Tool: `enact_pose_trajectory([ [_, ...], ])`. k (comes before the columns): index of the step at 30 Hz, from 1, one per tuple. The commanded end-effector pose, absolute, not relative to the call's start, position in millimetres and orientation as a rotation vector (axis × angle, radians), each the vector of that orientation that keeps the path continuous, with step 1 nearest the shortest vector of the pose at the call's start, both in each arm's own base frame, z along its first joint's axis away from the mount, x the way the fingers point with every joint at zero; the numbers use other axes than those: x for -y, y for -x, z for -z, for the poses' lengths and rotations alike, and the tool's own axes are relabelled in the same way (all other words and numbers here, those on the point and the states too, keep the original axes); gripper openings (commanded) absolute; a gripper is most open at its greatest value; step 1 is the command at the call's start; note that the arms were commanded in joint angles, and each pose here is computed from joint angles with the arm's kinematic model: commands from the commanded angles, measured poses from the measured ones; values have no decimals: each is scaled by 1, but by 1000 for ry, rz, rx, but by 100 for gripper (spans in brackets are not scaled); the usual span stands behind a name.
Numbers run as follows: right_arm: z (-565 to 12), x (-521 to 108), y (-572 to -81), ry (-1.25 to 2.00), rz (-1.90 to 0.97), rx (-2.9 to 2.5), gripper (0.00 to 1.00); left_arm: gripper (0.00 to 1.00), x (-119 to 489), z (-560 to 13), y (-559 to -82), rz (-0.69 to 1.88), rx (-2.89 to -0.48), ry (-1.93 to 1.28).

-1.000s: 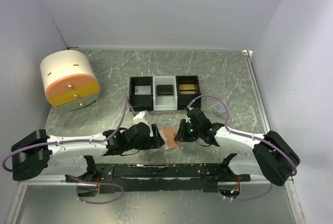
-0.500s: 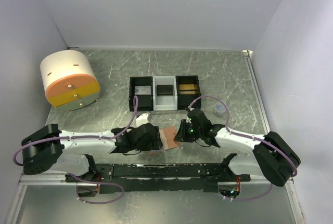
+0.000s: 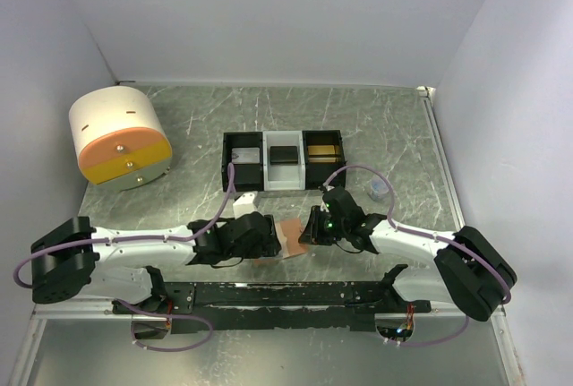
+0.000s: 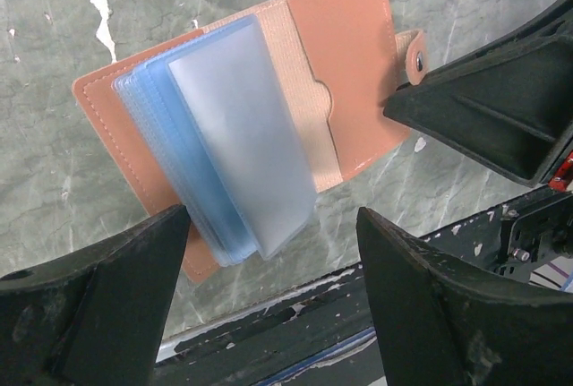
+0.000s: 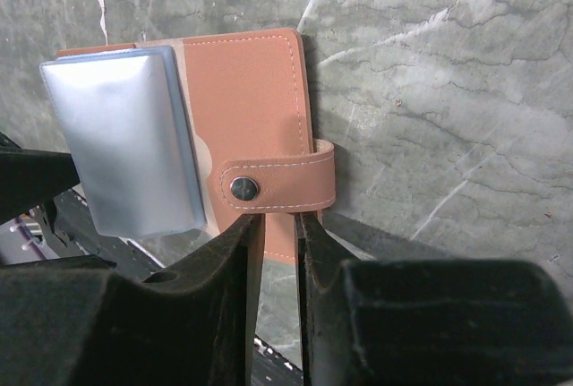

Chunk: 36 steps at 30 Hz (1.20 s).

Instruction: Take the credit cards out of the card holder

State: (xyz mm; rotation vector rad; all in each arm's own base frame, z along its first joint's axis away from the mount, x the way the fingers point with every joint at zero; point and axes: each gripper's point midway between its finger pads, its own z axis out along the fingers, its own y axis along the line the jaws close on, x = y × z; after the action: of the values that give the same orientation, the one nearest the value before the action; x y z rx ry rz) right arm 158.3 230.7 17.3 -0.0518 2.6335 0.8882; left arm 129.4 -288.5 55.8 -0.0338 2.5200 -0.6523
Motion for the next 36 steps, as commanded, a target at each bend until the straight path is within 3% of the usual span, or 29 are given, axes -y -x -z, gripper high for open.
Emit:
enact_pose_trajectory([
  [1, 3, -216, -140, 47, -822, -2731, 21, 86, 301, -64, -133, 676, -2493, 26],
  [22, 3, -216, -141, 56, -809, -2737, 21, 88, 275, -62, -137, 368, -2521, 93],
  [30, 1, -218, -142, 57, -821, -2734, 21, 87, 303, -65, -135, 616, -2459, 53],
  [36, 0, -217, -142, 62, -811, -2732, 21, 84, 301, -47, -136, 533, -2500, 70],
])
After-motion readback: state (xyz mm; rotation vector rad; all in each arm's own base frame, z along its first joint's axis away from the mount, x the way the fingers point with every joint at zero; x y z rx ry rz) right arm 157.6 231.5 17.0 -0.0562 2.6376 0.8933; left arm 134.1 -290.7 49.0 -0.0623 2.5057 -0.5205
